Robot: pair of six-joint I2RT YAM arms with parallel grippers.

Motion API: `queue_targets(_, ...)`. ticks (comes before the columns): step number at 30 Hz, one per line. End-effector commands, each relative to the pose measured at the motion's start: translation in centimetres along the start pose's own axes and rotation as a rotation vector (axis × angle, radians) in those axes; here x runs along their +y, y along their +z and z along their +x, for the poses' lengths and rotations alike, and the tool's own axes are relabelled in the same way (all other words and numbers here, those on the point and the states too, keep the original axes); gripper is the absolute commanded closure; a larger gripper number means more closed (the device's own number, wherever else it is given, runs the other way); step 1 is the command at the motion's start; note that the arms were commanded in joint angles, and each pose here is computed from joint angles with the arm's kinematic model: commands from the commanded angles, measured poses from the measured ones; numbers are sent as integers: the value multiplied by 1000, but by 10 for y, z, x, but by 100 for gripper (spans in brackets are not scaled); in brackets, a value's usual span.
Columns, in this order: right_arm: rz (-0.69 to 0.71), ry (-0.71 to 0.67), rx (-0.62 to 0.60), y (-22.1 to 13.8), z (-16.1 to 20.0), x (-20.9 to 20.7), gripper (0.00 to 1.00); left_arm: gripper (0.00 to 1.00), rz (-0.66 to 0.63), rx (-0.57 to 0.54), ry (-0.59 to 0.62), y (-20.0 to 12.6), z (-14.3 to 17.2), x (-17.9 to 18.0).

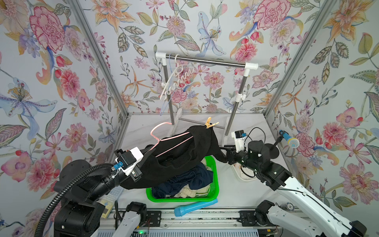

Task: Remove the clothespins securing shorts to the hanger
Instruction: Adjust the shorts in the basket.

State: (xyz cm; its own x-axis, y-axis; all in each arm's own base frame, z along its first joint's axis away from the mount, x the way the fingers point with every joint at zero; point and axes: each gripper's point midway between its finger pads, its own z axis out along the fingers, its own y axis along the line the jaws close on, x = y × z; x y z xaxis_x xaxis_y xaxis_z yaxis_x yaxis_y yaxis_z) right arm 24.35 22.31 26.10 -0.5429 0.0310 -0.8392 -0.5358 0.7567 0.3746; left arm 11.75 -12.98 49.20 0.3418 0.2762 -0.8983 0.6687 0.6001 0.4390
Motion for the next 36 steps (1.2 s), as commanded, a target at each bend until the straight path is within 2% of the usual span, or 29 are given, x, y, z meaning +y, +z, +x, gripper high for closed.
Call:
queue_targets(1, -64, 14, -88, 4, -15, 22, 54, 100, -67, -128, 66, -13, -41, 11)
queue_targets(6, -238, -24, -112, 0, -17, 72, 54, 100, -117, -178, 68, -19, -58, 20)
queue_targets(11, -270, -54, -90, 4, -10, 93, 53, 100, -22, -196, 65, -10, -61, 10)
queue_targets(18, -184, -67, -67, 9, 3, 75, 53, 100, 119, -109, 32, 3, -28, -12)
queue_targets(26, -156, -66, -6, 12, 31, 58, 54, 100, 139, 67, 12, 5, 14, -20)
queue_targets(32, -71, -58, 67, 4, 52, 31, 52, 100, 190, 112, -13, 17, 41, -27)
queue_targets(36, 9, -5, 48, -14, 49, -2, 50, 100, 238, 117, -48, 31, 57, -30)
